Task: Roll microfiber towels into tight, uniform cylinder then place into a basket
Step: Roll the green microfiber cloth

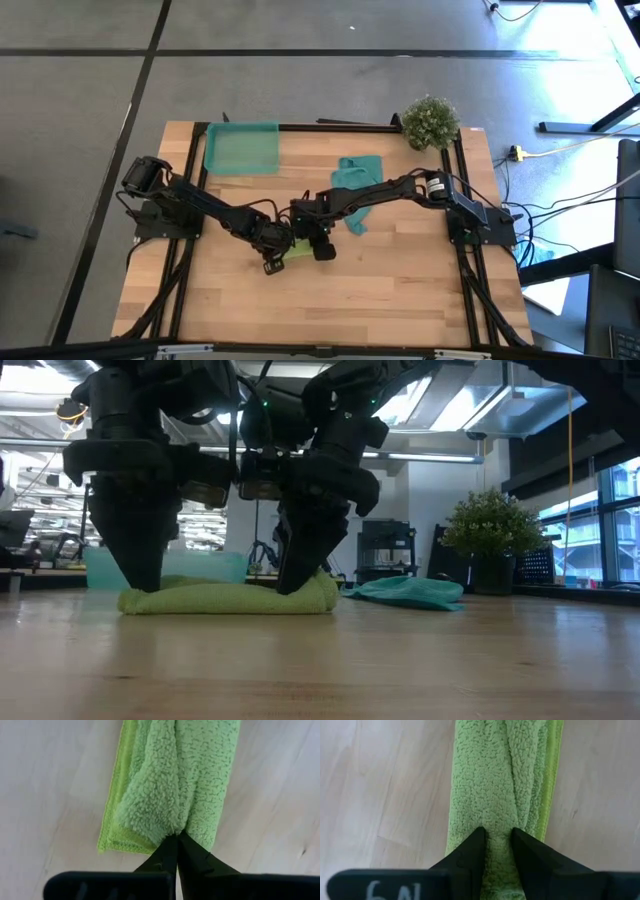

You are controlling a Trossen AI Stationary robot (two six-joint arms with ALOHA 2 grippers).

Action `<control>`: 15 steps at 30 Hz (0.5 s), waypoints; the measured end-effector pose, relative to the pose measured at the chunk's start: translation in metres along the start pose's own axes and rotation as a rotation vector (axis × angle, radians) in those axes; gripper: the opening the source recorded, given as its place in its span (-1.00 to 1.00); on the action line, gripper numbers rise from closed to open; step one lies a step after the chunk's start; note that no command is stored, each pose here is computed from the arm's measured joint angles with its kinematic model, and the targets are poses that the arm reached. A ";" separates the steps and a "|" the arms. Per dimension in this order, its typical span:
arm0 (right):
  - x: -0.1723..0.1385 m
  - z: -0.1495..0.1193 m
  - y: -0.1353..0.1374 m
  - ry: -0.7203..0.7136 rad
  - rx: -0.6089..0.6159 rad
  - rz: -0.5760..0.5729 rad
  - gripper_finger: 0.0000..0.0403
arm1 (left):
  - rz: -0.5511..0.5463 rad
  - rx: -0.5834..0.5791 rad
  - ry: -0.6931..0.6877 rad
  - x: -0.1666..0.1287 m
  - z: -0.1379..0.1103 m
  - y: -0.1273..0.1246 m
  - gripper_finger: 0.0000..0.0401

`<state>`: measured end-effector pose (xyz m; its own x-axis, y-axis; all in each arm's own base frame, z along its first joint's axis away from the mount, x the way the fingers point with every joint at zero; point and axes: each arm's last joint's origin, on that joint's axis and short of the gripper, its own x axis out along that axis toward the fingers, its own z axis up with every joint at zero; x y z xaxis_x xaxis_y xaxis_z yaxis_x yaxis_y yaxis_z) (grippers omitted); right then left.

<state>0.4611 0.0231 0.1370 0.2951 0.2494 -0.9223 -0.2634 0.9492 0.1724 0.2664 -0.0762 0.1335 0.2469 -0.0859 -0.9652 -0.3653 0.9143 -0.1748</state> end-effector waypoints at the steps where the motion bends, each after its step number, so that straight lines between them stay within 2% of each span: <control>1: 0.000 0.000 -0.001 0.001 0.003 0.000 -0.48 | 0.000 0.010 0.000 0.000 0.000 0.000 -1.00; 15: 0.000 0.000 -0.001 0.000 0.005 0.000 -0.48 | -0.009 0.035 -0.008 -0.003 0.000 0.000 -1.00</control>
<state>0.4611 0.0220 0.1368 0.2951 0.2491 -0.9224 -0.2591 0.9501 0.1737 0.2659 -0.0759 0.1360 0.2575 -0.0916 -0.9619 -0.3315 0.9267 -0.1769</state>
